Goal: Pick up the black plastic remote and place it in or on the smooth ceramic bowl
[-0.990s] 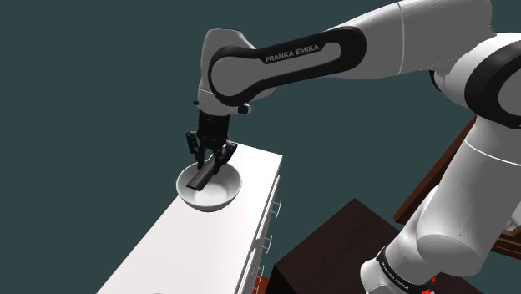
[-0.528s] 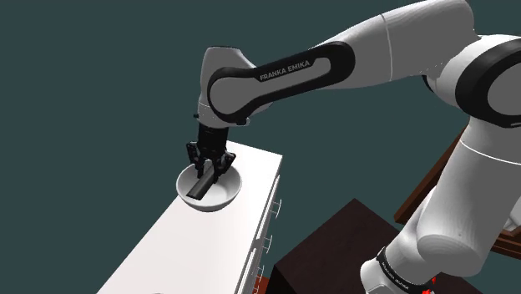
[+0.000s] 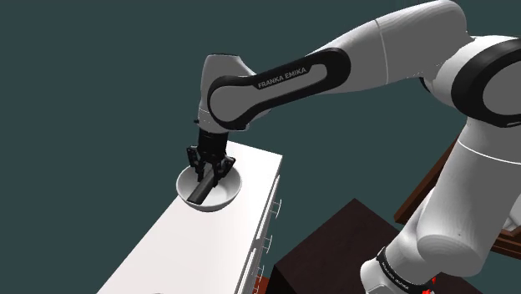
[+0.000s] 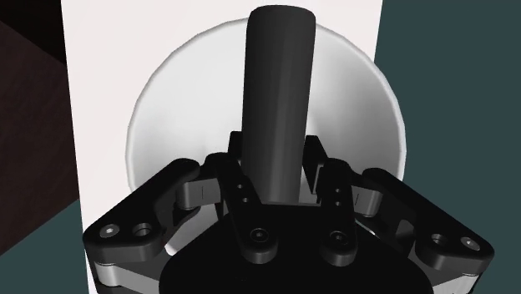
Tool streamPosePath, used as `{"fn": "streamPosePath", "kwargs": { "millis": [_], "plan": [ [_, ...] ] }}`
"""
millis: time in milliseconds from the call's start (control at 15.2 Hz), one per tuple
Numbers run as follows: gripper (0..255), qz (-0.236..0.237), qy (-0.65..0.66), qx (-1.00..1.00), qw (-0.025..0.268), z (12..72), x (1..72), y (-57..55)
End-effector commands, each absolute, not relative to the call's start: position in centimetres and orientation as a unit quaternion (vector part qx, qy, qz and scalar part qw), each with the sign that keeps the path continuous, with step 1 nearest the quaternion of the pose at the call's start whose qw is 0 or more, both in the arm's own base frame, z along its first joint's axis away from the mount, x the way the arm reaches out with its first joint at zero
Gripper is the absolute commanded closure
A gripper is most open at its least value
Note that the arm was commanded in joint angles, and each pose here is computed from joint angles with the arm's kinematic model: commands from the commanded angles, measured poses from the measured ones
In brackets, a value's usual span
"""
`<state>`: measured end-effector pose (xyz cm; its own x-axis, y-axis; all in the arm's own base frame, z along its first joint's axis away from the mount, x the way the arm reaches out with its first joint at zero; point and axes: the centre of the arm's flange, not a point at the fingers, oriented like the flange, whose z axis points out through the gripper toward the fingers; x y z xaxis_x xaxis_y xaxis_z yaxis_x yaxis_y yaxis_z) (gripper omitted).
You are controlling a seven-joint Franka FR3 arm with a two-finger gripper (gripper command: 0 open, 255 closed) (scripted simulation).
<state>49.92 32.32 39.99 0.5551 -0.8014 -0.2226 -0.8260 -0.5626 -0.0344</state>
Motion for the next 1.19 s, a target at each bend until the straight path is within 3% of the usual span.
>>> {"fn": "streamPosePath", "kwargs": {
  "millis": [0,66,396,660,1122],
  "plan": [
    [255,0.092,0.463,-0.879,0.067,39.8,50.0,32.3],
    [0,0.092,0.463,-0.879,0.067,39.7,49.9,32.3],
    [0,0.092,0.463,-0.879,0.067,39.8,50.0,32.3],
    [0,0.092,0.463,-0.879,0.067,44.6,50.5,31.3],
    [0,0.092,0.463,-0.879,0.067,44.6,50.5,31.3]
  ]
}}
